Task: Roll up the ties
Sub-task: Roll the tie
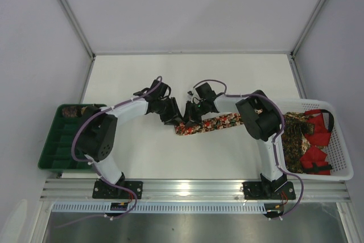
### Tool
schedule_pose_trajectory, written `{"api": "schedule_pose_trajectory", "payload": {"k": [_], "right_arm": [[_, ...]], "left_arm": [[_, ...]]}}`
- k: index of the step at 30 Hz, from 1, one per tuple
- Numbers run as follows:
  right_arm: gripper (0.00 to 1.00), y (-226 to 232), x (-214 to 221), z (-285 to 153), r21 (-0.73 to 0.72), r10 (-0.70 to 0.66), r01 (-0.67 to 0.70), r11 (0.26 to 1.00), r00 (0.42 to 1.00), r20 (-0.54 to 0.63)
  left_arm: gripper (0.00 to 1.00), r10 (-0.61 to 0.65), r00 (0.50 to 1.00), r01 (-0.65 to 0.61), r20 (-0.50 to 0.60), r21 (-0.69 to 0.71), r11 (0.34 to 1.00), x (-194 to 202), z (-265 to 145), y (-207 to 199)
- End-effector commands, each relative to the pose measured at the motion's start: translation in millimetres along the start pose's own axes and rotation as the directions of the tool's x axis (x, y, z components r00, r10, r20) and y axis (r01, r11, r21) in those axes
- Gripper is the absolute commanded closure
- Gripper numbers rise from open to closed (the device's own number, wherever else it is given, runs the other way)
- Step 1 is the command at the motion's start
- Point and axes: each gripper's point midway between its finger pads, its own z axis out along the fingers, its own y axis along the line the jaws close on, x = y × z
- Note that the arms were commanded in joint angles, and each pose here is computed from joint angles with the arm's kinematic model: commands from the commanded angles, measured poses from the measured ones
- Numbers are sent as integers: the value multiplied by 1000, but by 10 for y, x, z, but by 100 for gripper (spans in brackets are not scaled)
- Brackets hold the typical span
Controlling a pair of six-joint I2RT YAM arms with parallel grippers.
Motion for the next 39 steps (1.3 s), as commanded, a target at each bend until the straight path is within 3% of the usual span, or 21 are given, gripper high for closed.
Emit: {"api": "schedule_pose_trajectory", "payload": {"k": [1,21,28,30,39], "right_arm": [[94,7,-55,-43,5,5,-6,1000,1000,25],[94,-323,-184,-625,128,60,-79,989,987,148],[93,-486,-316,-1158,200,13,-58,978,976,219],[93,-465,-314,-1230,197,8,-52,979,975,222],[93,65,-191,-977,32,-26,22,999,991,133]], "left_arm": [[59,18,1000,-17,-14,45,999,-21,61,-211],[57,57,995,-55,-77,34,998,26,243,-225],[35,119,987,-108,-107,97,989,134,271,-338],[34,126,986,-114,-109,108,988,152,253,-358],[25,283,957,-289,64,151,945,-23,-229,-594]]}}
